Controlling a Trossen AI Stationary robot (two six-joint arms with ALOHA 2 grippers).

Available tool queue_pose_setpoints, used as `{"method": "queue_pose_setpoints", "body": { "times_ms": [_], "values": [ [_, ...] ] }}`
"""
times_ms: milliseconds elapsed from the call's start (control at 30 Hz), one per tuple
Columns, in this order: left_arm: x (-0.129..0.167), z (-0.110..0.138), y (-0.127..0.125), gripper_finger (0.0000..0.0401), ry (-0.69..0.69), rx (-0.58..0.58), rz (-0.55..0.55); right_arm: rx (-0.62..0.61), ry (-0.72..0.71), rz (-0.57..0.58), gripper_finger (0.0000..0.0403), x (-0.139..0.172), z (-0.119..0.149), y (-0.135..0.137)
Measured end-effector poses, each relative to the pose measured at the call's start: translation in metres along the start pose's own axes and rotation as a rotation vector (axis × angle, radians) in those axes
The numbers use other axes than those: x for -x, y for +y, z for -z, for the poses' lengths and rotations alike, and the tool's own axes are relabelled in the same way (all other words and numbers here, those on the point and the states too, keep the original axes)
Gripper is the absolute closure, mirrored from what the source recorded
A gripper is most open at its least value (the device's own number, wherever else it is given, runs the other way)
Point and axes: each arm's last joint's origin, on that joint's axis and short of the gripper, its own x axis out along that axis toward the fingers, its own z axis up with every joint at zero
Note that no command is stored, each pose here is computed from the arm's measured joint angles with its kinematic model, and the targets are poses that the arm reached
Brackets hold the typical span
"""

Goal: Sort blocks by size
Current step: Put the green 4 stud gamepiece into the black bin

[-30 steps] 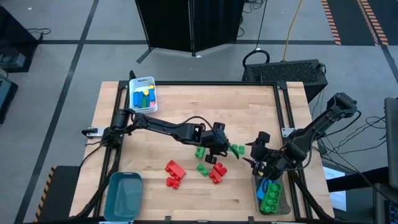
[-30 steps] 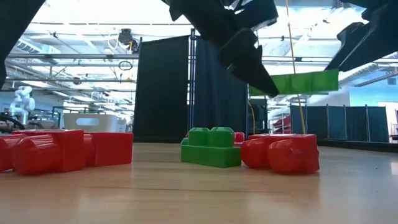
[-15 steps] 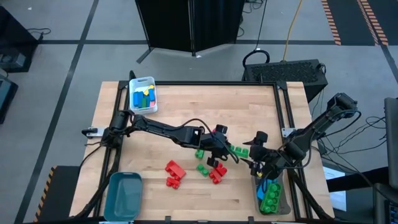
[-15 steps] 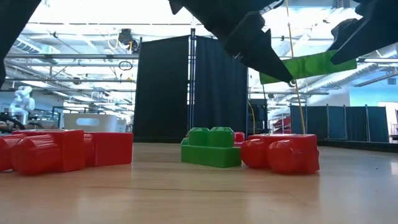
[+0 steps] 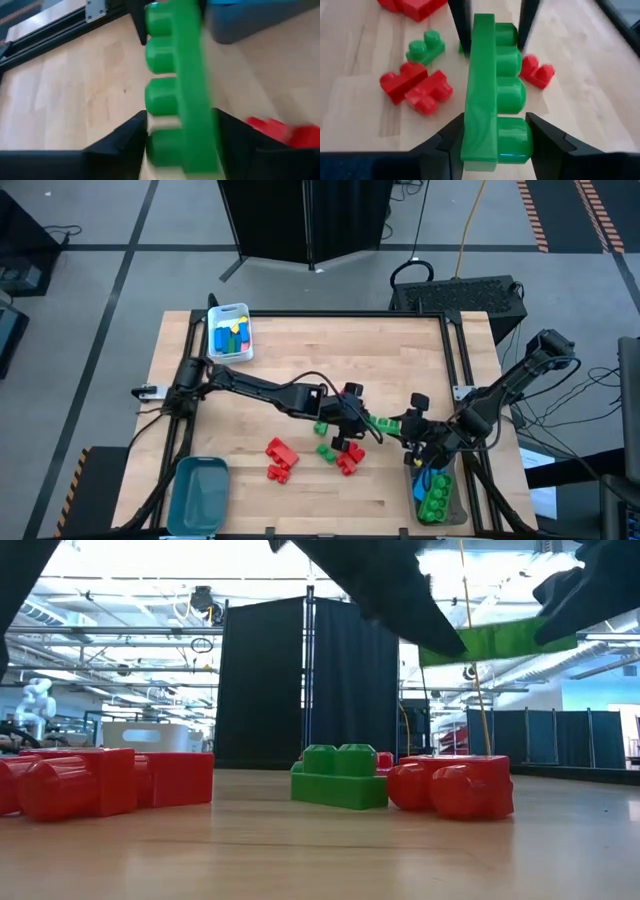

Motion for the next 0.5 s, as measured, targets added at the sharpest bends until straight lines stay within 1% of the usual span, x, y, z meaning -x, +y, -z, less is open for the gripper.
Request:
{"method": "queue_pose_setpoints", "body": {
  "times_ms": [100,167,233,333,400,500],
  "values": [
    [0.02,-0.007,0.0,0.0157,0.005,0.024,0.029,0.007,0.022,-0.016,0.0248,0.001,0.001,-0.001],
    [0.037,-0.006,0.001,0.0125,0.064,0.051,0.055,0.004,0.042,-0.04,0.0248,0.004,0.002,-0.003],
    [0.052,-0.004,0.003,0.0105,0.115,0.101,0.066,-0.002,0.084,-0.066,0.0245,0.006,0.004,-0.005],
    [0.08,-0.006,0.001,0.0097,0.166,0.18,0.059,-0.037,0.122,-0.106,0.0245,0.012,0.007,-0.008],
    [0.096,-0.01,-0.005,0.0097,0.182,0.212,0.025,-0.056,0.15,-0.16,0.0245,0.018,0.008,-0.008],
    [0.113,-0.012,-0.017,0.0096,0.21,0.189,-0.063,-0.065,0.209,-0.295,0.0245,0.029,0.009,-0.008]
  ]
}}
